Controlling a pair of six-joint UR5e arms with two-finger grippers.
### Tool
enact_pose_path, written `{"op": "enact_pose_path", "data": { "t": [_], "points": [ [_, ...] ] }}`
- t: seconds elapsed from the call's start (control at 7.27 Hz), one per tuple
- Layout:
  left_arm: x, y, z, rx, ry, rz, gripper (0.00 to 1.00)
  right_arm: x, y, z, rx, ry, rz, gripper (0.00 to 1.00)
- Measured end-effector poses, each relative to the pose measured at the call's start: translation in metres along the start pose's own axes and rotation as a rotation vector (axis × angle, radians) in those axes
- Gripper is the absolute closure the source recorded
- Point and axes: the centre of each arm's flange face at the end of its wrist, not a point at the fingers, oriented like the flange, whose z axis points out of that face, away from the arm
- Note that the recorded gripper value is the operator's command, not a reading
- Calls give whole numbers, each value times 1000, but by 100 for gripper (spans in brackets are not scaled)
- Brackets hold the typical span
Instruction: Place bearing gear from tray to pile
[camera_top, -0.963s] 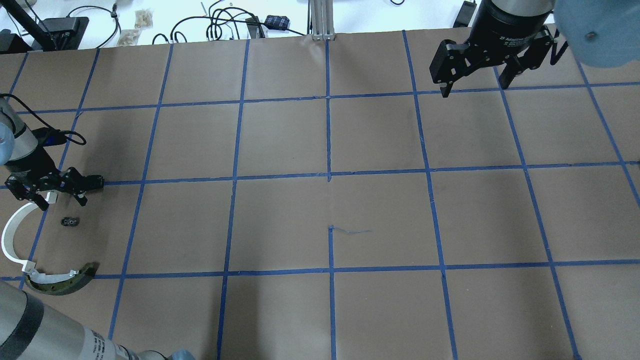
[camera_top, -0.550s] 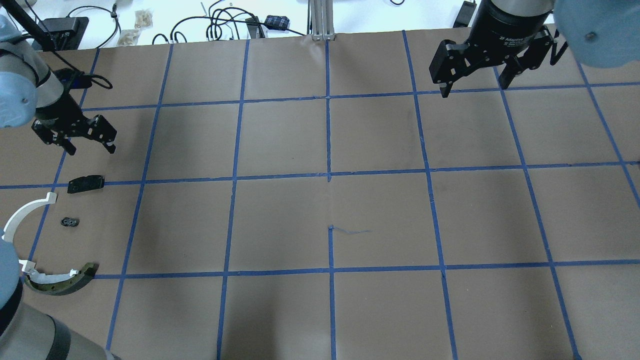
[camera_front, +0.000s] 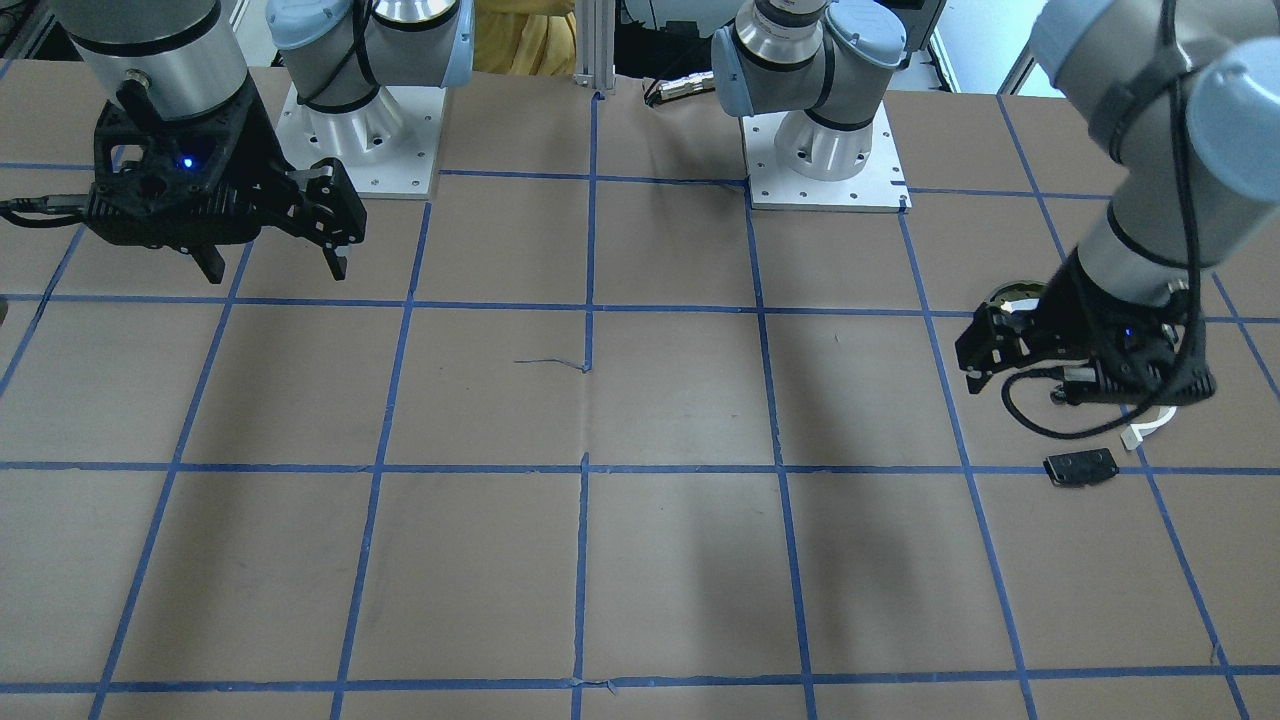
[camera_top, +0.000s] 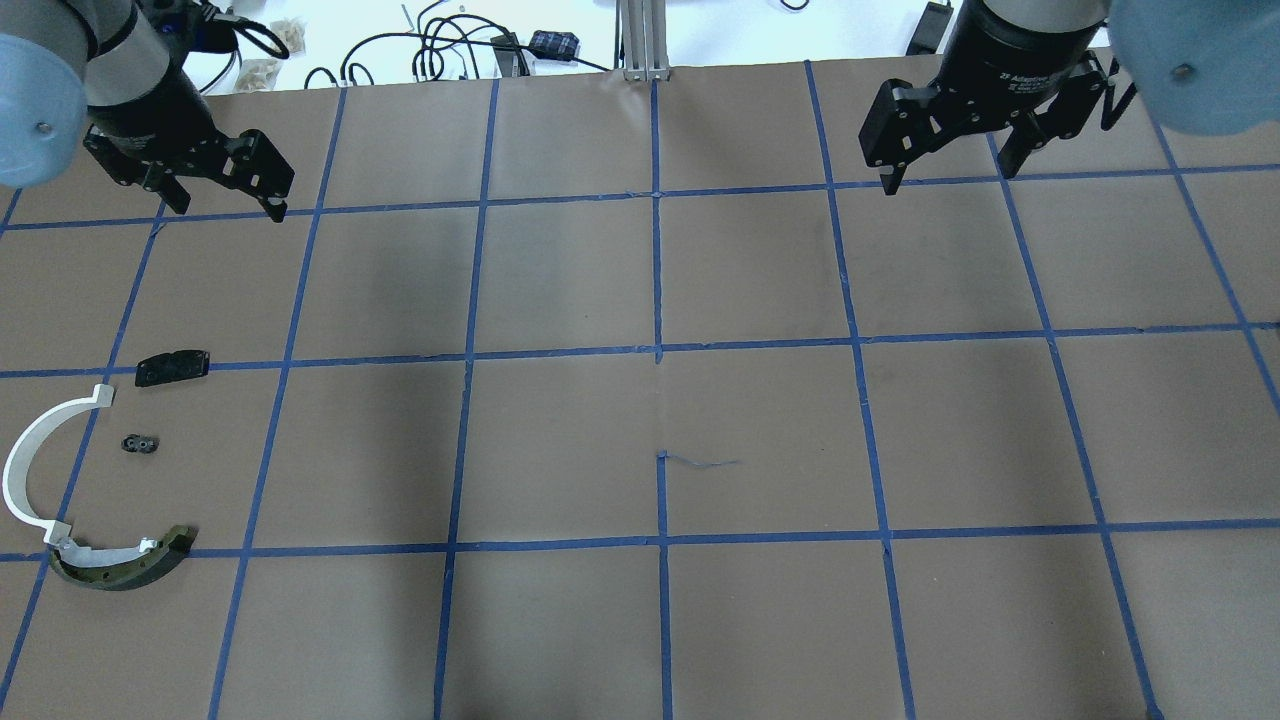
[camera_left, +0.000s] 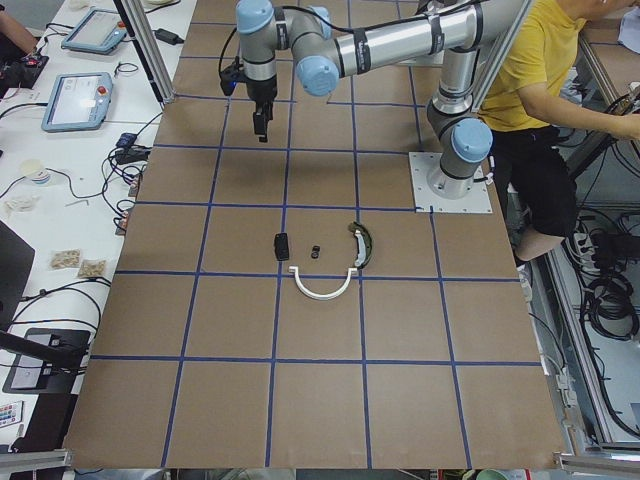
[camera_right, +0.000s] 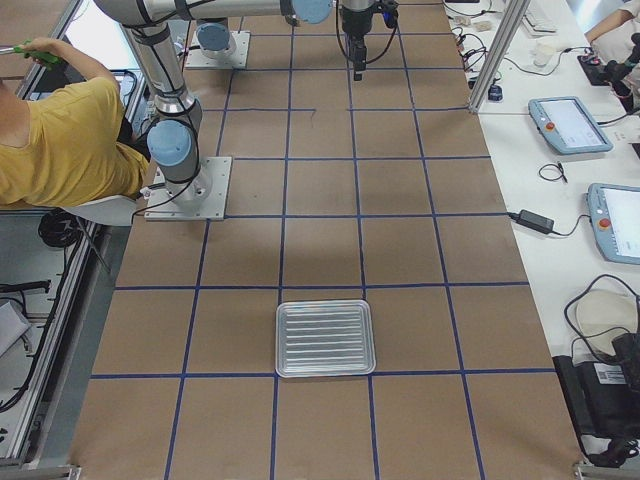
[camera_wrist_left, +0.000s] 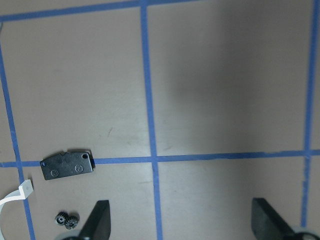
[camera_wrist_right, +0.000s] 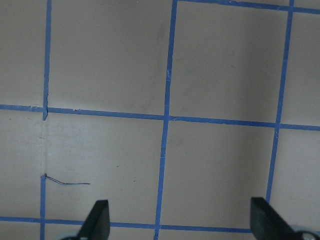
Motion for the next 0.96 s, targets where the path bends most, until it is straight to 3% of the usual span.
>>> {"op": "enact_pose_path", "data": {
  "t": [0.28,0.69,0.96],
  "points": [
    [53,32,-40,14,13,16,0,0,0,0,0,1,-2,0],
    [88,54,-41,-20,113,45,0,0,0,0,1,1,-1,0],
    [84,60,-35,-38,141,26,0,1,0,-1,3,1,-1,0]
  ]
}}
